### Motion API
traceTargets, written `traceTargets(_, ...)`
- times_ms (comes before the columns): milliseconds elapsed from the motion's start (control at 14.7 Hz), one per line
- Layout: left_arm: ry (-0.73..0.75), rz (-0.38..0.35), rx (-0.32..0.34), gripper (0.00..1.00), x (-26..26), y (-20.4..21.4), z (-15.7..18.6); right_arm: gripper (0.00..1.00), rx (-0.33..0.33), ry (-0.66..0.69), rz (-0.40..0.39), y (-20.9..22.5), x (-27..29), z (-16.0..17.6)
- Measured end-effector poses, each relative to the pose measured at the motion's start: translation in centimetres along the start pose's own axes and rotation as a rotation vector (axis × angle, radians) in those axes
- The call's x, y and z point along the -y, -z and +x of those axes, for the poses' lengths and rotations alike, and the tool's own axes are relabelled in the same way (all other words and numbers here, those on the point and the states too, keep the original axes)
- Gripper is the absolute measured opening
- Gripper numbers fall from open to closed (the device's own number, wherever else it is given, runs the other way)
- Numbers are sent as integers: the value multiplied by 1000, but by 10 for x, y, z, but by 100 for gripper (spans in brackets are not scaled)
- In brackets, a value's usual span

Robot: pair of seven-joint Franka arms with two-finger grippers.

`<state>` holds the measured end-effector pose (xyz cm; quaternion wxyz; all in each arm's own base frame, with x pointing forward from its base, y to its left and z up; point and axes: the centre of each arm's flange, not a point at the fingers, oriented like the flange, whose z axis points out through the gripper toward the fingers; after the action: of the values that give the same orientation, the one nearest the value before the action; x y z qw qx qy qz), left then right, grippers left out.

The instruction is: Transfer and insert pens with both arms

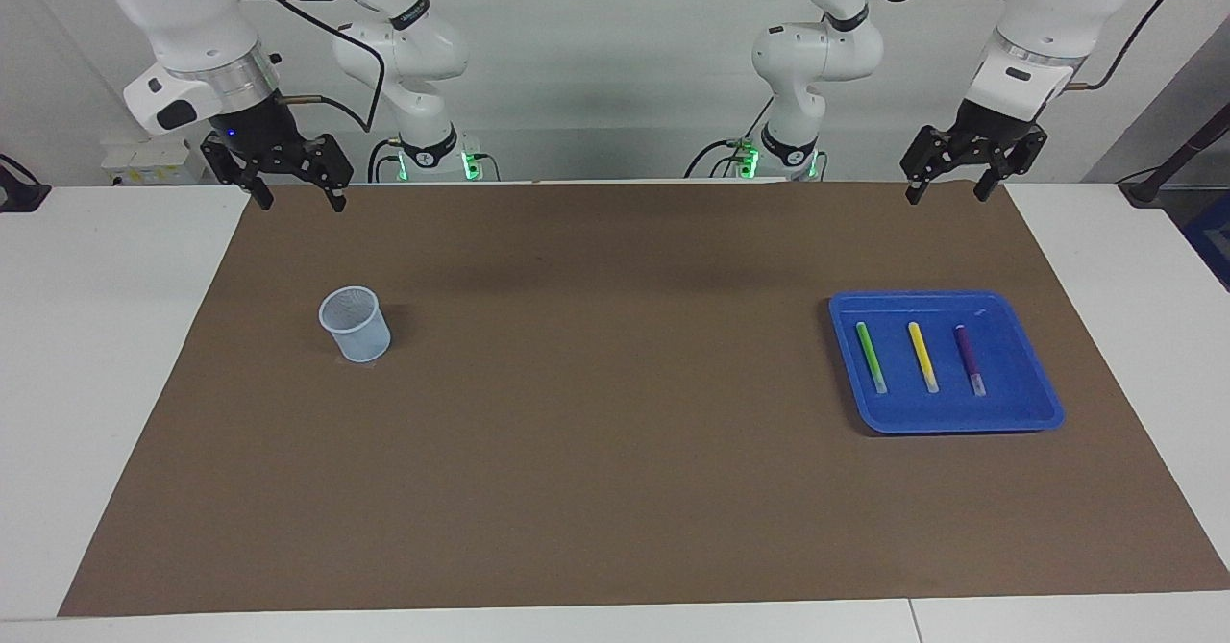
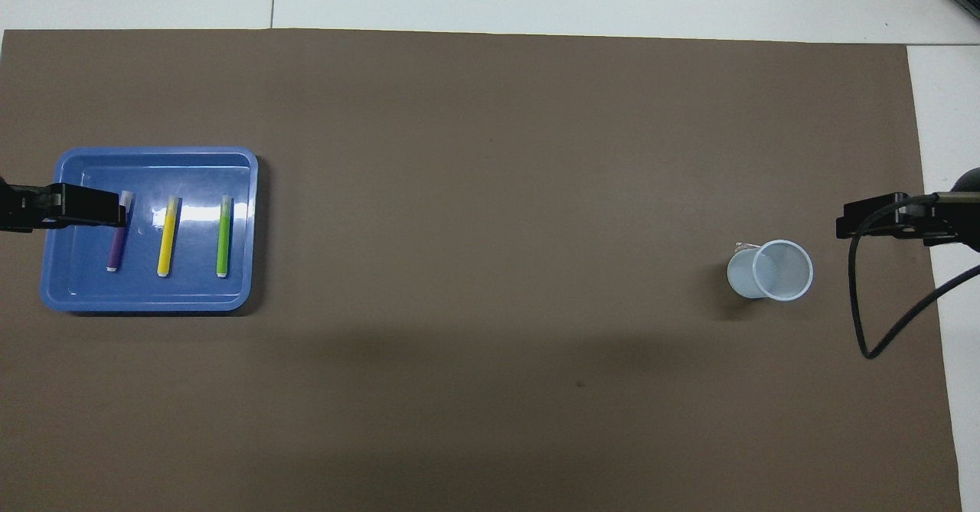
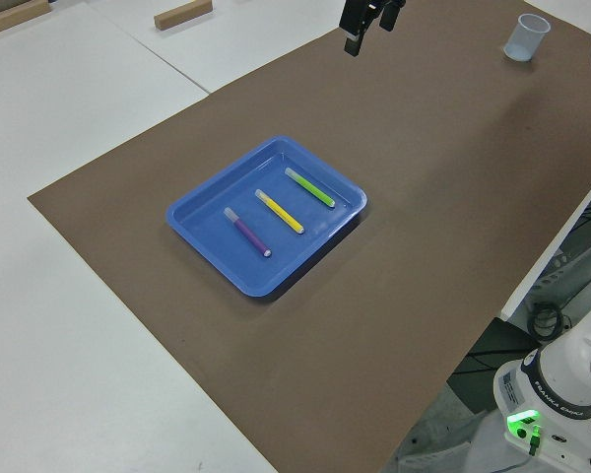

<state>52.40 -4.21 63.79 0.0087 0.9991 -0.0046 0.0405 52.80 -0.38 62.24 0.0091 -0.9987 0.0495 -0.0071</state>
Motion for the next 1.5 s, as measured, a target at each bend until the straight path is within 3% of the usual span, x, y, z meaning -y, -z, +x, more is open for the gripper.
traceTargets(409,19,2,26,100,11,-26,0,100,0,0,0,0,0,0)
traceTargets(955,16,4,80,100,19,-111,10,100,0,-2,0,0,-1,0)
traceTargets(1501,2,-2,68,100,18,-186,33,100,-45,11,7,24,5,-14)
